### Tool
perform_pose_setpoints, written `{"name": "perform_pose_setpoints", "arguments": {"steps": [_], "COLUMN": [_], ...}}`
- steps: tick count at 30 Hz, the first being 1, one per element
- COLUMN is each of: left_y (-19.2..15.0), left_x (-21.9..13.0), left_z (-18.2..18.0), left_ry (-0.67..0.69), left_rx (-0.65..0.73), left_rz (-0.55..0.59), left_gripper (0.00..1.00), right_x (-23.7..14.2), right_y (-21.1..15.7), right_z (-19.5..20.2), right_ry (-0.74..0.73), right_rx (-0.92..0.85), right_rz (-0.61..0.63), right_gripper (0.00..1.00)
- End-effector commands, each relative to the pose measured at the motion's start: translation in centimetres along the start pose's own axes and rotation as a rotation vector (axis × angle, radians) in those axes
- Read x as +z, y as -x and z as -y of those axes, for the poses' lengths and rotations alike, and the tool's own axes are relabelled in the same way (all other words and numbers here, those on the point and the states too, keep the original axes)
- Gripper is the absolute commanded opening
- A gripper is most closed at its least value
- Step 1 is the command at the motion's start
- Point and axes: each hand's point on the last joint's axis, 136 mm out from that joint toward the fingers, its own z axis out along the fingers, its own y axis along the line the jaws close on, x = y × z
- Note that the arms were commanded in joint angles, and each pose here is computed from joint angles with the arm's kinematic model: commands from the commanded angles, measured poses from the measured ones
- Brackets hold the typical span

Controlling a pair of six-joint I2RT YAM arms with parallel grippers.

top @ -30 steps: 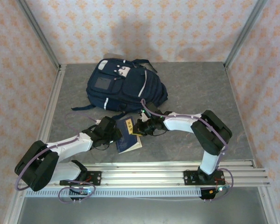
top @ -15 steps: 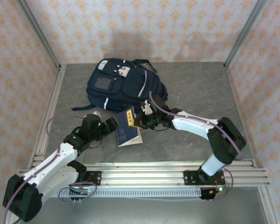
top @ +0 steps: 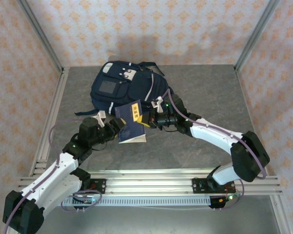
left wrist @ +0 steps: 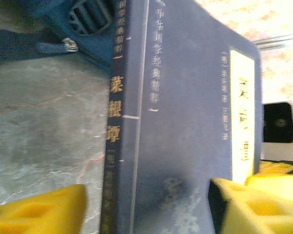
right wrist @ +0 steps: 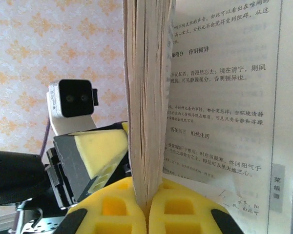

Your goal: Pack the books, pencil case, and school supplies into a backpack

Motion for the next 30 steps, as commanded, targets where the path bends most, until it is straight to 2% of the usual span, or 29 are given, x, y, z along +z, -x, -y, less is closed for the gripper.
{"name": "perform_pose_setpoints", "arguments": {"steps": [1,4,7,8,9,12,14,18,22,24,27,30], "left_y": [0.8,1.0,1.0,1.0,1.0,1.1,1.2,1.3,1.6,1.7,1.8,1.7], "left_x": [-1.0,-1.5,-1.5,-1.5,-1.5,-1.5,-1.5,-1.7,-2.2,-2.7,-3.4,-3.9], "left_z": [2.7,2.6,2.1,2.0,2.0,1.8,1.7,2.1,3.1,3.8,5.4,7.2], "left_ry": [-0.116,-0.106,-0.095,-0.095,-0.099,-0.097,-0.091,-0.102,-0.135,-0.152,-0.209,-0.282], "left_rx": [0.006,0.019,0.018,0.014,0.012,0.008,0.009,0.006,0.005,0.013,0.023,0.034], "left_rz": [0.039,0.063,0.07,0.071,0.073,0.08,0.089,0.091,0.106,0.115,0.121,0.109], "left_gripper": [0.39,0.2,0.03,0.0,0.0,0.0,0.0,0.0,0.0,0.0,0.0,0.0], "right_x": [-1.2,-1.4,-1.6,-1.8,-1.9,-2.5,-3.1,-3.8,-5.4,-6.3,-6.3,-5.2], "right_y": [0.5,0.5,0.6,0.6,0.5,0.4,0.4,0.3,1.6,2.1,2.2,2.0], "right_z": [-2.3,-2.4,-2.8,-3.1,-3.3,-4.2,-4.9,-5.6,-1.8,-0.5,0.2,-0.2], "right_ry": [0.073,0.067,0.065,0.069,0.07,0.079,0.089,0.095,-0.151,-0.227,-0.213,-0.118], "right_rx": [-0.045,-0.049,-0.056,-0.058,-0.059,-0.082,-0.1,-0.12,-0.164,-0.175,-0.158,-0.12], "right_rz": [0.031,0.04,0.045,0.047,0.048,0.058,0.075,0.09,0.206,0.259,0.288,0.271], "right_gripper": [0.0,0.01,0.07,0.12,0.18,0.5,0.63,0.7,0.71,0.77,0.85,0.89]}}
